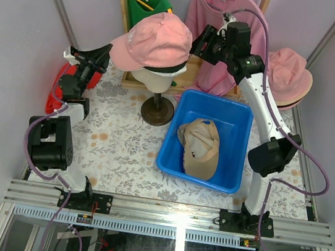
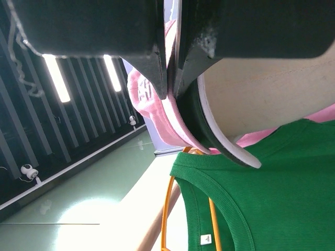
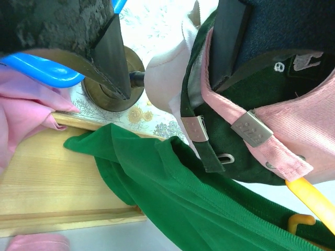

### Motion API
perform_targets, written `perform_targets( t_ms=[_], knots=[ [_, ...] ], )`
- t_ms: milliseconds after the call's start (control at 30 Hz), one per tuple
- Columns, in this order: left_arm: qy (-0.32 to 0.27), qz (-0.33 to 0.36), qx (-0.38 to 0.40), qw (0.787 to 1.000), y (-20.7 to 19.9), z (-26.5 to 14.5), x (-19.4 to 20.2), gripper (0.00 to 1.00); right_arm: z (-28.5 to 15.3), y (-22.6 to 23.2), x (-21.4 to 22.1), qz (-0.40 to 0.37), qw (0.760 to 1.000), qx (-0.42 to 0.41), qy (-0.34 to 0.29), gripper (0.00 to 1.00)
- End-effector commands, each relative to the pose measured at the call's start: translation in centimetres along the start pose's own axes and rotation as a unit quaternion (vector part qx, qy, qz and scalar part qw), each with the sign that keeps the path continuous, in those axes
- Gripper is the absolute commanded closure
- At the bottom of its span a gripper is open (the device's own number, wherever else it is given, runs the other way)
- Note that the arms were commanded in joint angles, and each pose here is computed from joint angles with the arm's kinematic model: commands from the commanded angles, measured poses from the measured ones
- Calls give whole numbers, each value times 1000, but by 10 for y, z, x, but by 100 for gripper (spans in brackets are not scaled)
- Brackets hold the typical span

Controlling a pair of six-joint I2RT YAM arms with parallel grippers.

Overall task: Stack the hats
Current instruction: Stack the hat on the hat.

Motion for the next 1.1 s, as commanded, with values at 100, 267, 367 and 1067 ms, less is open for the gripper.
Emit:
perform_targets(
  t_ms=[100, 267, 367, 1067],
  knots=[
    [-22, -232, -25, 972, 4, -8, -22, 100, -10, -24, 30, -24, 998, 43, 42, 37],
    [-23, -230, -31, 973, 7, -7, -22, 100, -8, -34, 34, -28, 997, 57, 49, 37],
    [-25, -229, -38, 972, 13, -8, -23, 100, -6, -39, 34, -25, 996, 62, 52, 37],
    [-21, -213, 3, 977, -9, 2, -27, 89, -23, 23, -5, -34, 999, -21, 10, 30]
  ],
)
Point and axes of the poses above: each gripper's point midway between its finger pads, its own z axis out along the fingers, its own y axis along the line the jaws close on, x = y × z, the point moved 1 cm from there along -z, back along the fingers, and after that the axes turned 12 degrees about z, right-handed, at the moved point
